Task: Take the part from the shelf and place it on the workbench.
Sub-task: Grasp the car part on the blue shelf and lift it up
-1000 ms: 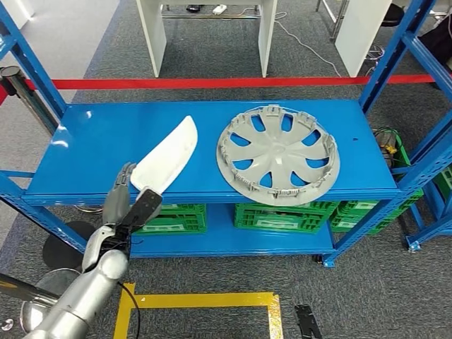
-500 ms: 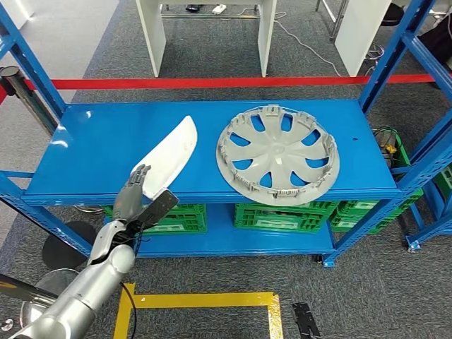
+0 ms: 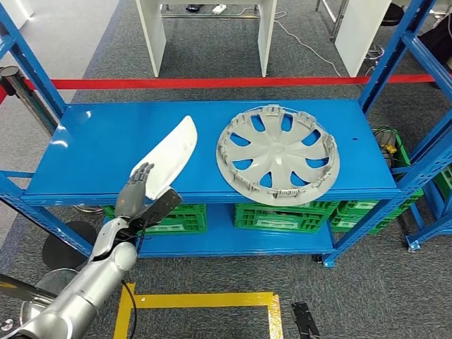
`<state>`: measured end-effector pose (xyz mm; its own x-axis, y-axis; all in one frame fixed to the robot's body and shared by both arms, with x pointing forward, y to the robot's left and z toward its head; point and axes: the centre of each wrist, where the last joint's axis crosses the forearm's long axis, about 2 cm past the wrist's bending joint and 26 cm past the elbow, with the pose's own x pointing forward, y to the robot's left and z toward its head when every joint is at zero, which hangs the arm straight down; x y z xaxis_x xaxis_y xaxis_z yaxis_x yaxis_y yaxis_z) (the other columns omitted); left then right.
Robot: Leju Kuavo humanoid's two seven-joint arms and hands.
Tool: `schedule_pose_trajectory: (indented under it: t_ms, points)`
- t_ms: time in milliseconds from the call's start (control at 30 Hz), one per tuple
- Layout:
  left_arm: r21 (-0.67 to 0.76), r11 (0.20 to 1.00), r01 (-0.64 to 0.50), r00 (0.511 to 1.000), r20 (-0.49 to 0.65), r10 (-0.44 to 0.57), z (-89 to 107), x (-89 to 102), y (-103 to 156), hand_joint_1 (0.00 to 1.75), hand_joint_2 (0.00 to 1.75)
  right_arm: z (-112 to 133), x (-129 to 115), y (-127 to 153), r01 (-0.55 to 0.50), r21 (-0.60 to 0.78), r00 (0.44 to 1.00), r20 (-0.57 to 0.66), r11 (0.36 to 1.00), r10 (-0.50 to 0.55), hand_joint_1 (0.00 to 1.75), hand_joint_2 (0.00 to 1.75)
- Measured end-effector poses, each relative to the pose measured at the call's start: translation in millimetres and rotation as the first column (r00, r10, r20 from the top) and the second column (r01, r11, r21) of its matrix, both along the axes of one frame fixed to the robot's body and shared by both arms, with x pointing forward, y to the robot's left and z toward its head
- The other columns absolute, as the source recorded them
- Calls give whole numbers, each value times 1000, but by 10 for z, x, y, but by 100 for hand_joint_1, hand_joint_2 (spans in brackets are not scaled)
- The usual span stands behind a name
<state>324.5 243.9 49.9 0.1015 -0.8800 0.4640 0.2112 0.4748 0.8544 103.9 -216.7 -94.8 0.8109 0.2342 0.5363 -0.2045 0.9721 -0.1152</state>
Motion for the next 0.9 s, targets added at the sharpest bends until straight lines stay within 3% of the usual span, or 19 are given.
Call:
schedule_pose_trajectory:
  t_ms: [900]
  points:
    - [3,1000,2,1000,10,-2,34,46,-24,0,175,9,11,39,-5,6,1000,3,1000,5,0,175]
